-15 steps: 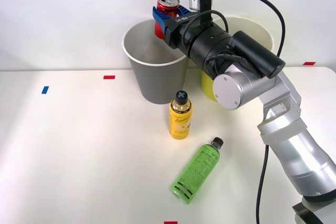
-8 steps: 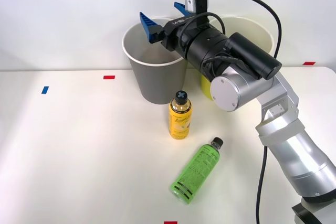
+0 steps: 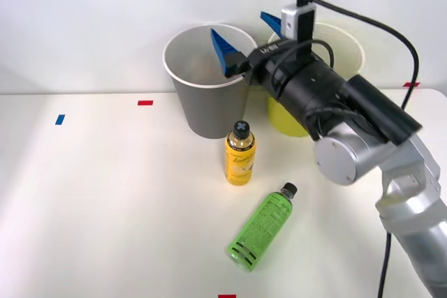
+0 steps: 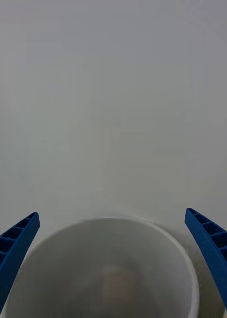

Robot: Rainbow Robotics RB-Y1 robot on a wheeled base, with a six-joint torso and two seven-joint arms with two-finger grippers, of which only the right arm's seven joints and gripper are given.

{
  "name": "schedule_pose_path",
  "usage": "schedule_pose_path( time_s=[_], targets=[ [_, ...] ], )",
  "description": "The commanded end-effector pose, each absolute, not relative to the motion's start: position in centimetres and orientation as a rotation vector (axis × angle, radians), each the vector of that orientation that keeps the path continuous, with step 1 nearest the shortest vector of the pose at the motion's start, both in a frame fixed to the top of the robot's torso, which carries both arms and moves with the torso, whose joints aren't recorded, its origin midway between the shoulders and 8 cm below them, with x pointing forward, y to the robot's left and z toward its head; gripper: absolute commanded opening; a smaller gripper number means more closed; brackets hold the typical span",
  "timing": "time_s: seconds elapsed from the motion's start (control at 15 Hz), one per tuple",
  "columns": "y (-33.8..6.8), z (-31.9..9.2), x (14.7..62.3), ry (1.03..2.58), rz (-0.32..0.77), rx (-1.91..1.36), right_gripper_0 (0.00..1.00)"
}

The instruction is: Put cans in the gray bin, plastic bottles in the light green bin

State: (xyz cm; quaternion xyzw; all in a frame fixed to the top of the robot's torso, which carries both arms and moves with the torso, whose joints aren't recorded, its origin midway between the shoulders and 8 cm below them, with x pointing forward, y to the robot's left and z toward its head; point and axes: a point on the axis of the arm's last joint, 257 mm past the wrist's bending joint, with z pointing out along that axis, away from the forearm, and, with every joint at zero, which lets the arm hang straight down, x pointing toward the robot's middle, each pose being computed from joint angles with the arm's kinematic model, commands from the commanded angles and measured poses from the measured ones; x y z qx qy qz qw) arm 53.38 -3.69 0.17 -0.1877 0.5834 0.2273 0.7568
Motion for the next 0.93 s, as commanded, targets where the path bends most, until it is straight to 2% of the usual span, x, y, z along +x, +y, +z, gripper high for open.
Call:
schedule_pose_path(
  time_s=[0.07, 0.47, 0.73, 0.93],
  targets=[
    [-9.1, -2.6, 48.7, 1.219, 0.500, -0.290, 1.00],
    [-17.7, -8.6, 41.2, 1.198, 0.412, -0.124, 1.00],
    [-22.6, -12.6, 37.4, 1.259, 0.272, -0.103, 1.00],
    [-25.1, -15.5, 34.8, 1.326, 0.226, -0.028, 1.00]
  ],
)
